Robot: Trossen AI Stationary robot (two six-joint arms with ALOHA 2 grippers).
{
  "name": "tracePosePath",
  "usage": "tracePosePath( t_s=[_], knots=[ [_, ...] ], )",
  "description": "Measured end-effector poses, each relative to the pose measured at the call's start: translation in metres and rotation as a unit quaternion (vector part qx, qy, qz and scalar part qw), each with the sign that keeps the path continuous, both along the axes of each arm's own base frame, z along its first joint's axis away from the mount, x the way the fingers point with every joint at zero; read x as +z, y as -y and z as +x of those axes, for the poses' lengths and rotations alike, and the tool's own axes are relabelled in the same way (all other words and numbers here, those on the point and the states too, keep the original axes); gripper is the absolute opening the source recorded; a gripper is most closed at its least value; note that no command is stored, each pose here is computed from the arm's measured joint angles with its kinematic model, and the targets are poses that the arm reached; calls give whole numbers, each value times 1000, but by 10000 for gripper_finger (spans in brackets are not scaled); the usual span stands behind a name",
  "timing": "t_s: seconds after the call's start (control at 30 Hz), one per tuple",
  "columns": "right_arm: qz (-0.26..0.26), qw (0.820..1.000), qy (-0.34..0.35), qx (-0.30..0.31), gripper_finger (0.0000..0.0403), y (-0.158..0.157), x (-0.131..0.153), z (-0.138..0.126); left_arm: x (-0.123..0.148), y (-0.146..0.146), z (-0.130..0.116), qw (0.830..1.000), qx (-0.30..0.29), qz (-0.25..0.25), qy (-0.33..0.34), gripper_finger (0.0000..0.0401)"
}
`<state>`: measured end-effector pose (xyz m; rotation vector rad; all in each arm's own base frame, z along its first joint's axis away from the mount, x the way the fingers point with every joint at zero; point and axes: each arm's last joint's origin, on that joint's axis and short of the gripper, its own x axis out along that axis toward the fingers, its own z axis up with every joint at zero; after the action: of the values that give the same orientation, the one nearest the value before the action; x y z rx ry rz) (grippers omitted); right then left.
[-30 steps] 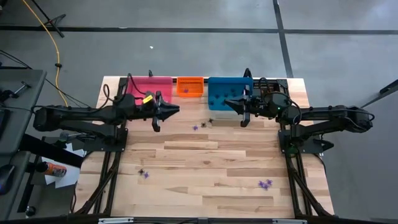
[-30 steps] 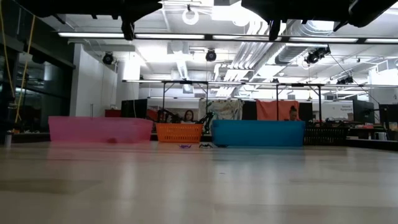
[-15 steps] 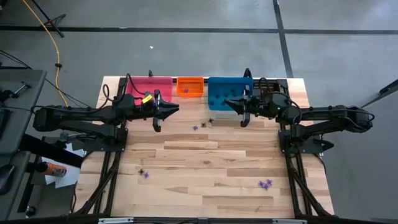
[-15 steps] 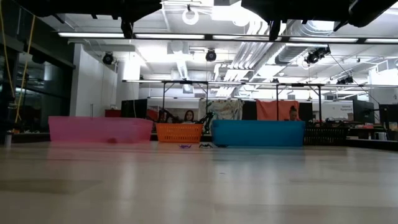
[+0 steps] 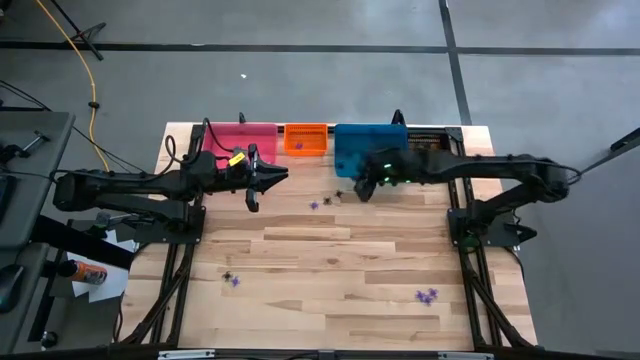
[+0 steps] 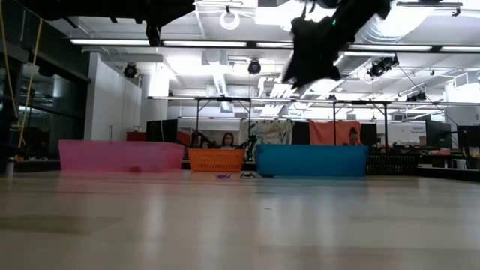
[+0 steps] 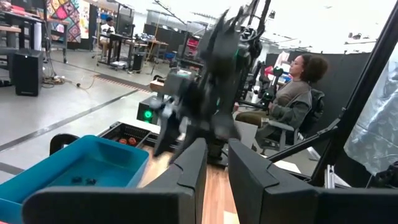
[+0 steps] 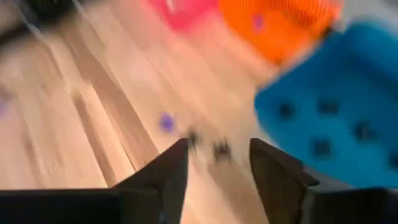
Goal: Sort Halloween decoration
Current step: Put the black spider toy into the blue bin
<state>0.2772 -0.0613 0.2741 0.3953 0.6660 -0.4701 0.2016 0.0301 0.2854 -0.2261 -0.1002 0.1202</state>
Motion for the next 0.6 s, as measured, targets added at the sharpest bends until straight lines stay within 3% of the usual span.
tracePosePath(
  t_s=[0.13,0.27,0.6],
  knots=[
    [68,995,-64,-21,199,7,-38,21,0,0,0,1000,1,0,-1,51],
    [133,985,-94,-52,207,15,-77,39,0,0,0,1000,1,0,-1,51],
    [173,972,-108,-117,208,21,-128,60,0,0,0,1000,2,0,-1,51]
  ],
)
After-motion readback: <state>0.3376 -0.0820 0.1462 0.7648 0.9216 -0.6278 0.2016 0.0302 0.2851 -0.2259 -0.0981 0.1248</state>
